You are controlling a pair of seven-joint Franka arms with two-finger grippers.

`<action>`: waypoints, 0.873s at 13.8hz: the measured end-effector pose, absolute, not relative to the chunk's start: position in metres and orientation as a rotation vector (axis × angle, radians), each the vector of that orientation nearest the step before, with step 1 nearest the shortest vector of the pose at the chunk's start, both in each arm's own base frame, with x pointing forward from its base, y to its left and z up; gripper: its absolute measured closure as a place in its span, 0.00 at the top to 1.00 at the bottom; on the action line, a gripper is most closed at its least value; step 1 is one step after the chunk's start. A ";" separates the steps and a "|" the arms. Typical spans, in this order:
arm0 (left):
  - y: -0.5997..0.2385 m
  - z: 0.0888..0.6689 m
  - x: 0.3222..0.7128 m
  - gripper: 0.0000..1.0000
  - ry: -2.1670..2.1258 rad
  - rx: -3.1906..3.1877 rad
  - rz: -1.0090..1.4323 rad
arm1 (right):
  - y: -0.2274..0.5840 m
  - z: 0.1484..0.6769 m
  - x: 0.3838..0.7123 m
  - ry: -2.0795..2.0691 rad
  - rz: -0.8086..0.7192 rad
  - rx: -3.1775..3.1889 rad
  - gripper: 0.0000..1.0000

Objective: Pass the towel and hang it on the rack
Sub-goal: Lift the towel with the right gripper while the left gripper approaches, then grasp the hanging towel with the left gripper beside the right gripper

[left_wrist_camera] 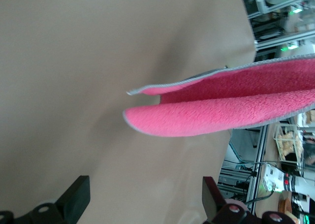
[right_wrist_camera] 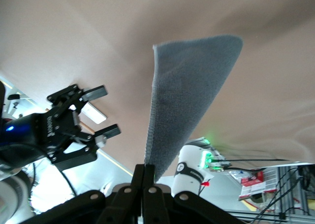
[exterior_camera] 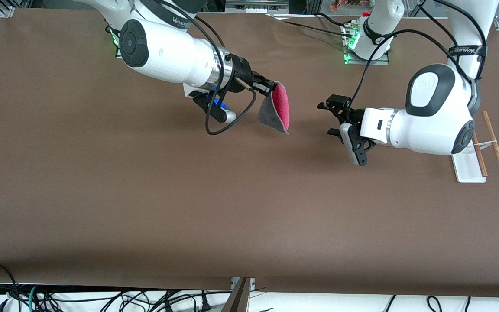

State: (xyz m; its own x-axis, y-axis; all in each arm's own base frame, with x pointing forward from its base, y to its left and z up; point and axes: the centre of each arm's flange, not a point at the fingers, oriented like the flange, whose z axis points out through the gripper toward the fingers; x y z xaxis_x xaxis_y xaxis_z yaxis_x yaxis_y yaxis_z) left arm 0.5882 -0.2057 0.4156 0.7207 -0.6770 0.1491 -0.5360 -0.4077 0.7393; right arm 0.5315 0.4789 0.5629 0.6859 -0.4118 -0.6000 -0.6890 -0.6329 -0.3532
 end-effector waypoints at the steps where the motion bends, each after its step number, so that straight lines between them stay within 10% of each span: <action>1: -0.212 0.414 0.586 1.00 -0.939 2.080 -0.214 | 0.482 0.564 0.531 0.859 0.638 -2.311 0.02; 12: -0.264 0.387 0.563 1.00 -1.083 2.023 -0.051 | 0.491 0.573 0.524 0.875 0.634 -2.288 0.02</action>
State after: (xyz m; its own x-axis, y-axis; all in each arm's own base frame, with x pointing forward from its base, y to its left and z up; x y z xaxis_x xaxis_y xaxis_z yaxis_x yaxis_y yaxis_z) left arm 0.5633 -0.2641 0.3874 0.6292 -0.7079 0.3207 -0.6748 -0.2929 0.6774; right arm 0.5244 0.4907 0.5730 0.6683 -0.4252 -0.6104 -0.7126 -0.6015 -0.3611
